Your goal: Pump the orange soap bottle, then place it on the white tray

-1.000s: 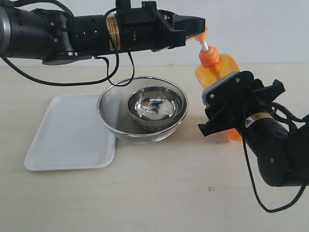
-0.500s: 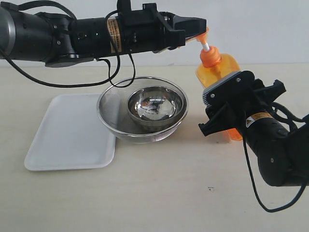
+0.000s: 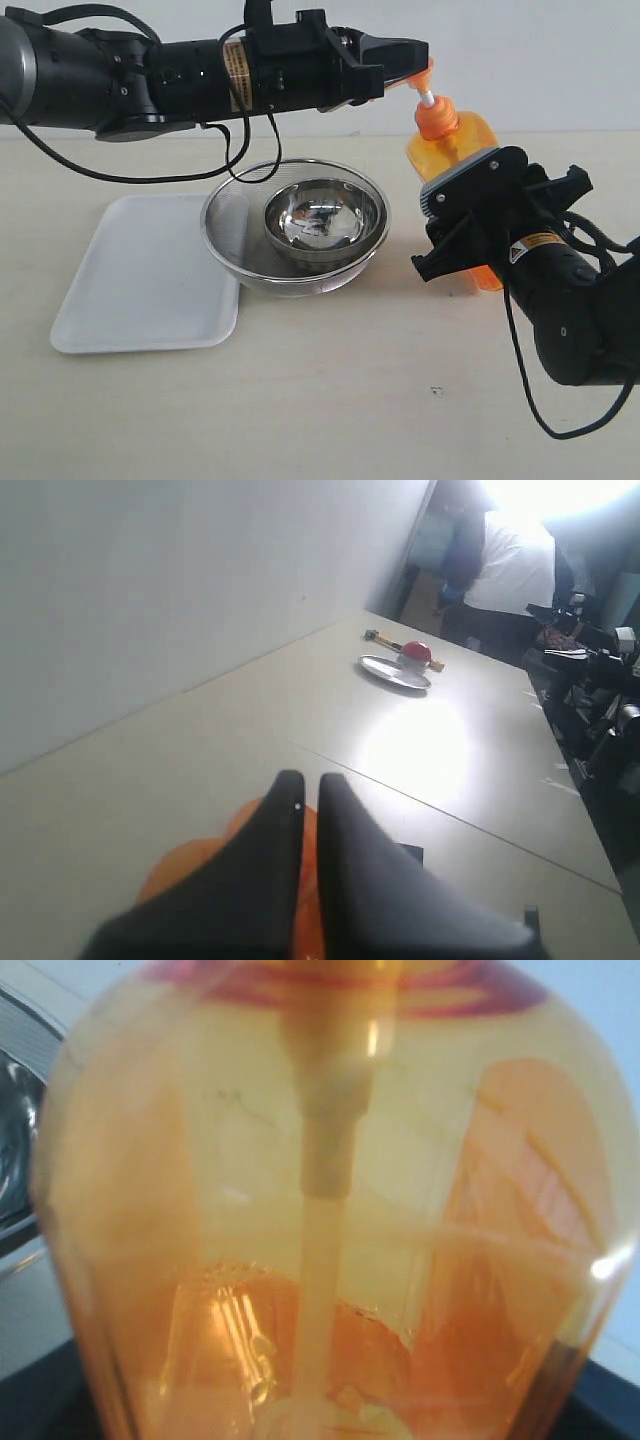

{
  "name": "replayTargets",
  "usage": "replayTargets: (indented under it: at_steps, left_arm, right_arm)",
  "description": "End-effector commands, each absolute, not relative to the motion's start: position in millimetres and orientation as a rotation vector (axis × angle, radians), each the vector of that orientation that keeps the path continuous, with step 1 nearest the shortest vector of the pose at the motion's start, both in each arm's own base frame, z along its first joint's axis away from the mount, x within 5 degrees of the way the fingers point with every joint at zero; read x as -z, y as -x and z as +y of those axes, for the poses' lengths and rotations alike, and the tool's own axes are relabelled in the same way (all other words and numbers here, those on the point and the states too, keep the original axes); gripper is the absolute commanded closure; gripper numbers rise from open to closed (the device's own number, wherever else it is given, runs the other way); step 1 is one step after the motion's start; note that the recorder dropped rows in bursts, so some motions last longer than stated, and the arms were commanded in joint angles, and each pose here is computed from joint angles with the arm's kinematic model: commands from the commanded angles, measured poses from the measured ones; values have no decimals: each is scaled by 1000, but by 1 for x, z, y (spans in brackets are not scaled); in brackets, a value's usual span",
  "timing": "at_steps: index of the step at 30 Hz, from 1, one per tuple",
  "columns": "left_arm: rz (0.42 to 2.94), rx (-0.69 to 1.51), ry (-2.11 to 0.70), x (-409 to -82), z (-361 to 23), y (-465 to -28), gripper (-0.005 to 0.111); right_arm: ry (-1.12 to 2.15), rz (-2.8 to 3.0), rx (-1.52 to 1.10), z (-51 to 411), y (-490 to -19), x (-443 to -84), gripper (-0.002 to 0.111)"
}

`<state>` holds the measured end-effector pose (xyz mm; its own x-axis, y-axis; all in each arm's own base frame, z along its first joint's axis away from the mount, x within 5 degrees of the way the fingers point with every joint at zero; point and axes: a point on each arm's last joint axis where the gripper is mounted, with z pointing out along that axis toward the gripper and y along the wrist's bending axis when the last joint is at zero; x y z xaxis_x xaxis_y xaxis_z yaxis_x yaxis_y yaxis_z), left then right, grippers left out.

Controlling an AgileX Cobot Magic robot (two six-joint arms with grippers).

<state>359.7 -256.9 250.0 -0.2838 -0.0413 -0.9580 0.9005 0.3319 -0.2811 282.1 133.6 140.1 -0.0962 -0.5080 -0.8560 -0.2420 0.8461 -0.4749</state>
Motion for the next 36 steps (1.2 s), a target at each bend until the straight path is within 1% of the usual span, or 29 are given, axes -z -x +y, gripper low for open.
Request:
replayTargets:
  at_steps: [1, 8, 21, 26, 32, 36]
  left_arm:
    - [1732, 1024, -908, -206, -260, -361, 102]
    - [1748, 1031, -911, -199, -261, -362, 102]
    - [1727, 1061, -921, -200, -262, -360, 102]
    - [1681, 1054, -917, -220, -258, -358, 102]
    - [1591, 1020, -905, -260, -247, -353, 102]
    - [1558, 1003, -889, -278, -241, -350, 102]
  right_arm:
    - [624, 1654, 217, 138, -282, -143, 108]
    - [624, 1654, 217, 138, -282, -143, 108]
    - [622, 1655, 215, 138, -282, -143, 108]
    - [621, 1657, 213, 138, -282, -143, 108]
    - [621, 1657, 213, 138, -282, -143, 108]
    - [615, 1659, 214, 138, -282, -143, 108]
